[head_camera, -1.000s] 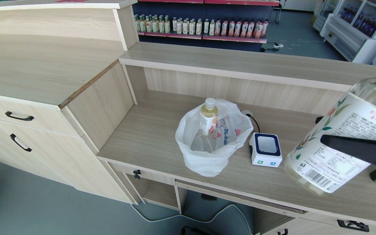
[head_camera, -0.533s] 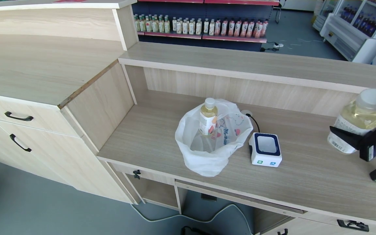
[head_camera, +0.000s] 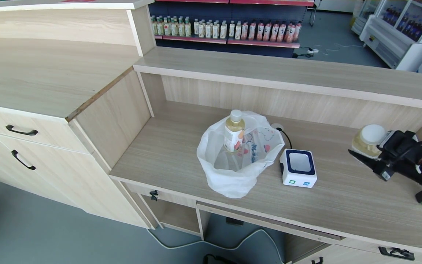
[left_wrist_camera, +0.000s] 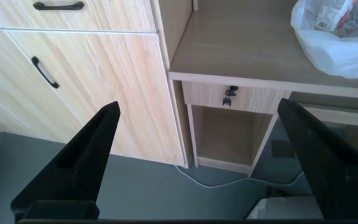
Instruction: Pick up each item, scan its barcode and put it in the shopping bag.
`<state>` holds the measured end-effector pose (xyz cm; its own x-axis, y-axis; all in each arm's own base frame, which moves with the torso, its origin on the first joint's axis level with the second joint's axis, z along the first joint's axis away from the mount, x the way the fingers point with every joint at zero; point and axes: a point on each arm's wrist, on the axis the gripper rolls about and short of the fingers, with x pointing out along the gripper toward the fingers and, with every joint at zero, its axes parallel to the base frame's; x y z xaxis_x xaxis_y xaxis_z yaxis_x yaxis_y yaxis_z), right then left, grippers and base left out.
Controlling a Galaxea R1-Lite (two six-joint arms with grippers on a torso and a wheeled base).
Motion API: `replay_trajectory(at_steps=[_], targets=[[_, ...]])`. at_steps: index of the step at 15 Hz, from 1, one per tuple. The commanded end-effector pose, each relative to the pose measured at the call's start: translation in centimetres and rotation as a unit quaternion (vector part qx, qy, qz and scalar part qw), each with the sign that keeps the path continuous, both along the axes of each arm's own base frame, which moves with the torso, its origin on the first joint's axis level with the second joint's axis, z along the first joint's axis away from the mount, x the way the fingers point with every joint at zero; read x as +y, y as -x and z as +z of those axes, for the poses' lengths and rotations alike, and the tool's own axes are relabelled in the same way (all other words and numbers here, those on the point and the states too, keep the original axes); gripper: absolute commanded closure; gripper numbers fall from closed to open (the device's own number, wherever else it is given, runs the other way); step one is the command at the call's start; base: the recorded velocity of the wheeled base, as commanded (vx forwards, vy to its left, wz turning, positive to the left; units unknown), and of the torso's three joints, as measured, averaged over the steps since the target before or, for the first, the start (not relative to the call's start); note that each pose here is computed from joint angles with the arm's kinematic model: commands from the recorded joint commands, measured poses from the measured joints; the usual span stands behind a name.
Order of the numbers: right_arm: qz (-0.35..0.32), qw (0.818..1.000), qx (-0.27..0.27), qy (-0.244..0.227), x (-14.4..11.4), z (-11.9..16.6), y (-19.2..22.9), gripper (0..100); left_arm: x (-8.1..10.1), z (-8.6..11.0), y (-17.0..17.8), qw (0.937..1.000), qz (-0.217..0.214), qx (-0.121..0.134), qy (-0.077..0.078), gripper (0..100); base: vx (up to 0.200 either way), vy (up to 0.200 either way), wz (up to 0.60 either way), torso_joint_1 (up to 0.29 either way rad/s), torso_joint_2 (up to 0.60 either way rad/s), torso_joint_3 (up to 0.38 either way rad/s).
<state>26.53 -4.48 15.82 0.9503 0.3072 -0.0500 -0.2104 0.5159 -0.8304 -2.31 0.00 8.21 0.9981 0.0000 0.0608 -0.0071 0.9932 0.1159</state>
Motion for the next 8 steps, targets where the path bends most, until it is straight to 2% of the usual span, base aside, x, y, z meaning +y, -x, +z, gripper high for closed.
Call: replay_trajectory(at_steps=[1, 3, 6, 8], targets=[[0.029, 0.999, 0.009, 0.022, -0.6, -1.8, -1.2, 100, 0.0, 0.0, 0.0, 1.0000, 0.000, -0.001, 0.000, 0, 0.000, 0.000, 0.60, 0.002, 0.01, 0.002], [0.078, 0.996, -0.011, 0.050, -0.5, -2.3, -2.0, 100, 0.0, 0.0, 0.0, 1.0000, 0.000, 0.000, 0.000, 0, 0.000, 0.000, 0.60, 0.002, 0.00, 0.002], [0.125, 0.986, -0.035, 0.105, -0.5, -3.0, -2.6, 100, 0.0, 0.0, 0.0, 1.0000, 0.000, 0.000, 0.000, 0, 0.000, 0.000, 0.00, 0.000, 0.00, 0.000], [0.155, 0.980, -0.044, 0.119, -0.6, -3.6, -2.8, 100, 0.0, 0.0, 0.0, 1.0000, 0.000, 0.000, 0.000, 0, 0.000, 0.000, 0.00, 0.000, 0.00, 0.000]])
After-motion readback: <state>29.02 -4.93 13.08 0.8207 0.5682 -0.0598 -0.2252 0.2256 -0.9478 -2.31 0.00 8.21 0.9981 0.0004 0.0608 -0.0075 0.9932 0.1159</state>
